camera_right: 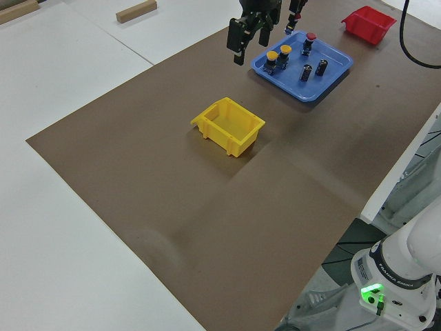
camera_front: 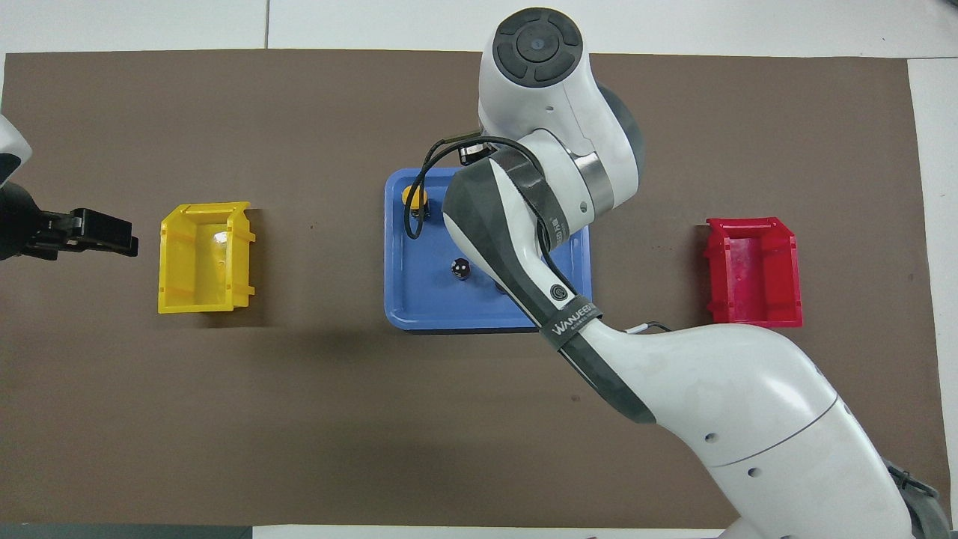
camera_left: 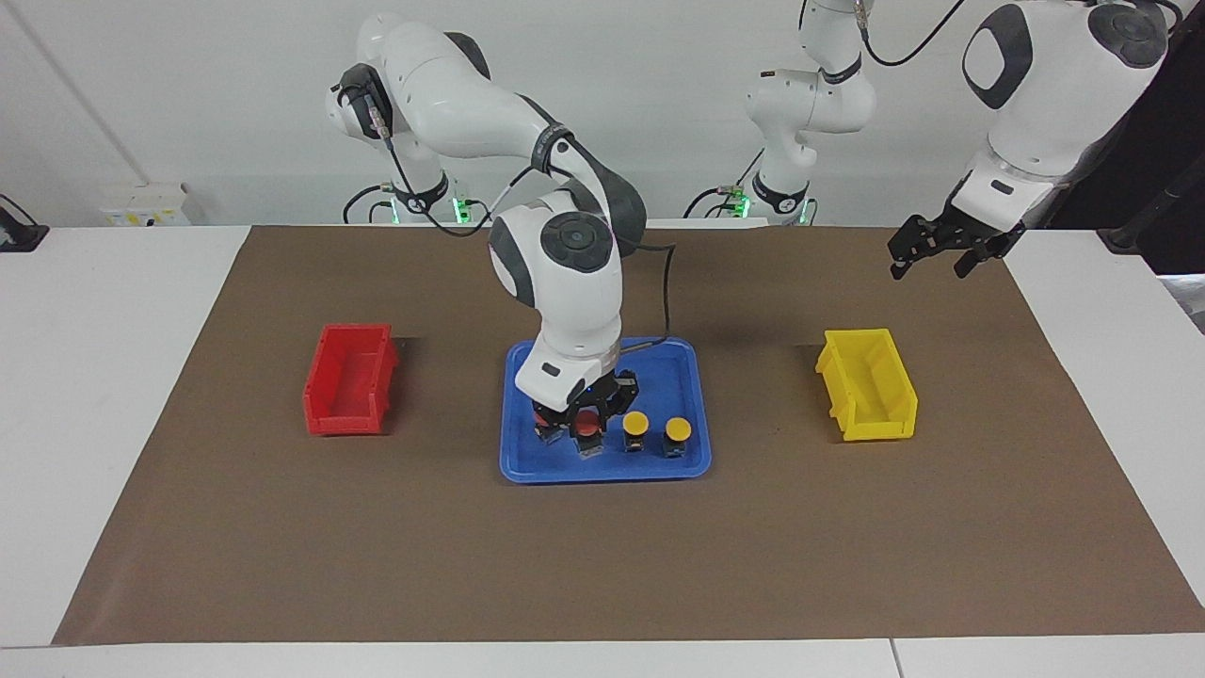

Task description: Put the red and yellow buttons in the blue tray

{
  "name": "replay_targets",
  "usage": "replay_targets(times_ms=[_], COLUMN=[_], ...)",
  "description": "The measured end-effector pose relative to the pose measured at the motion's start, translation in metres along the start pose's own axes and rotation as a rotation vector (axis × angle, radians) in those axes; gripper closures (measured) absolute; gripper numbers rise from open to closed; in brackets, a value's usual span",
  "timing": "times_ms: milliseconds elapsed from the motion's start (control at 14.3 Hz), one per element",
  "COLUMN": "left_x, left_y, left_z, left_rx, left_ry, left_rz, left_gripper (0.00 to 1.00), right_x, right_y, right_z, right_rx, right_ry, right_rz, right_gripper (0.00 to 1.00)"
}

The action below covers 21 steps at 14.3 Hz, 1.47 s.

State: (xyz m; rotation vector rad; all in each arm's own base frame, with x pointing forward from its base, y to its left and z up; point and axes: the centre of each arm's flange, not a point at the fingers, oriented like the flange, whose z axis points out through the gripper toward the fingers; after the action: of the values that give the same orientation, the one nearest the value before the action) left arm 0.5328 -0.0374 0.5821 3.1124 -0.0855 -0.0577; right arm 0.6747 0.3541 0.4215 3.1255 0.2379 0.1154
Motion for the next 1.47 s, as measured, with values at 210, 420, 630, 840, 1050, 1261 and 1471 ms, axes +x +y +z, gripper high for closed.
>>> replay_targets(times_ms=[210,420,630,840,1050,1261,1471], left_x=[-0.002,-0.003,-0.003,-0.003,-0.003,-0.003,-0.003], left_y=[0.002,-0.003,-0.003,-0.003,-0.003,-0.003,-0.003], left_z=[-0.005,-0.011,-0.012,-0.012,-0.012,-0.012,-0.012], left_rx=[-0.001,-0.003,-0.003,-0.003,-0.003,-0.003,-0.003], left_ry=[0.013,0.025,0.031,0.031,0.031,0.031,0.031], left_rz=[0.004,-0.003,-0.004,-0.004,-0.004,-0.004,-0.004], left_gripper=[0.00,0.00,0.00,0.00,0.00,0.00,0.00], right_x=[-0.002,-0.007,-0.011,-0.019,-0.027,-0.034,-0.038], right_y=[-0.001,-0.004,-0.005,-0.006,-0.004,-0.004,-0.003], right_z=[0.007,0.021,0.039,0.052,0.058,0.065,0.067], right_rx=[-0.003,-0.012,-0.006,-0.005,-0.007,-0.003,-0.005], right_ry=[-0.012,-0.038,-0.030,-0.030,-0.036,-0.033,-0.037], right_rz=[-0.002,0.004,0.002,0.004,0.004,0.020,0.025], right_gripper=[0.58,0.58,0.58,0.58,0.58,0.58,0.58])
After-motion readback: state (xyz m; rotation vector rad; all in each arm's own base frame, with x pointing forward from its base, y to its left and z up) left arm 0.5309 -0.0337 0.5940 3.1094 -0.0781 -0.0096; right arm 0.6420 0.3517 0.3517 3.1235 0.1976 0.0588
